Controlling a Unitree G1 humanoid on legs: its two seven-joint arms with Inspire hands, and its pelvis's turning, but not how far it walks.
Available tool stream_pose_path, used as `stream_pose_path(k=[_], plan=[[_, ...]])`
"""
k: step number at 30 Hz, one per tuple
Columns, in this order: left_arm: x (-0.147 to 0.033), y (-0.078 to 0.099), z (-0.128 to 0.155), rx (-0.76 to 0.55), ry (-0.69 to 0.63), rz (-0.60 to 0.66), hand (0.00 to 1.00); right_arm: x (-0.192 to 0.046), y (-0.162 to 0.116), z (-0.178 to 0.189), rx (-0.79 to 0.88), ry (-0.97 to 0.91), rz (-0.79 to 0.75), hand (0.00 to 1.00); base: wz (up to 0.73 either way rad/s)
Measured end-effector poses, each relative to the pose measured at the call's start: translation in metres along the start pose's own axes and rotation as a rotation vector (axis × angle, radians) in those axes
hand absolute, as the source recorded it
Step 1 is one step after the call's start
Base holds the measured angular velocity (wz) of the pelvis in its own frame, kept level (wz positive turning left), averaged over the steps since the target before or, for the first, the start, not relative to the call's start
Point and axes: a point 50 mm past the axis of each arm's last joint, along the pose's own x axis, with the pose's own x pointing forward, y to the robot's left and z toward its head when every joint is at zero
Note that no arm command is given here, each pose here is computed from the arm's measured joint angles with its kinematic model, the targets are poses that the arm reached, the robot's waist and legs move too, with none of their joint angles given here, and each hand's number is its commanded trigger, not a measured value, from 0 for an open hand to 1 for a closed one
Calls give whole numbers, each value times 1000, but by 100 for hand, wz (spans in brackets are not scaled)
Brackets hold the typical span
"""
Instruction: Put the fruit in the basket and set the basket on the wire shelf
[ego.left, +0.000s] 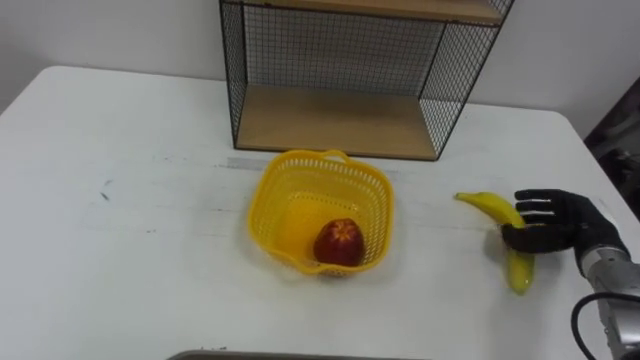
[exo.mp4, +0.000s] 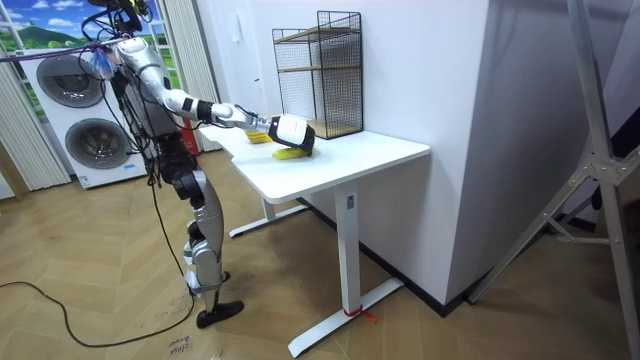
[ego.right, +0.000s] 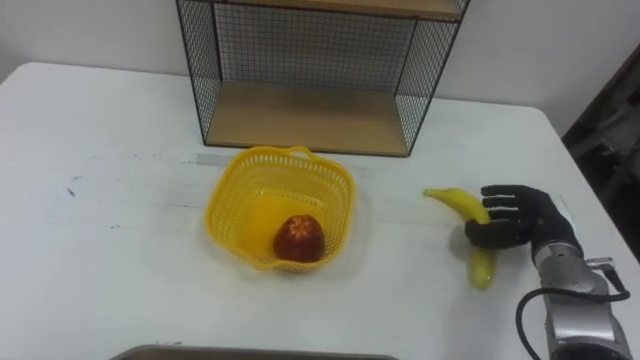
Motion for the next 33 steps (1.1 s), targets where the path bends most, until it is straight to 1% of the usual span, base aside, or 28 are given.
stream_pose_path(k=[2, 14, 24, 27, 31, 33], plan=[[0, 1, 1, -4, -2, 1, 0, 0, 1, -5, -17, 22, 5, 100, 0], [0, 1, 4, -5, -9, 4, 0, -1, 0, -11, -1, 66, 29, 100, 0], [1, 3, 3, -3, -4, 6, 0, -1, 0, -8, -7, 54, 25, 100, 0], [1, 3, 4, -4, -8, 7, 0, -1, 0, 2, -29, 34, 21, 100, -1], [1, 4, 14, 5, -31, 4, 0, -2, 16, 20, -76, -40, 67, 100, 0], [2, 5, 20, 4, -44, 8, 0, -3, 23, 26, -71, -69, 82, 100, 0]])
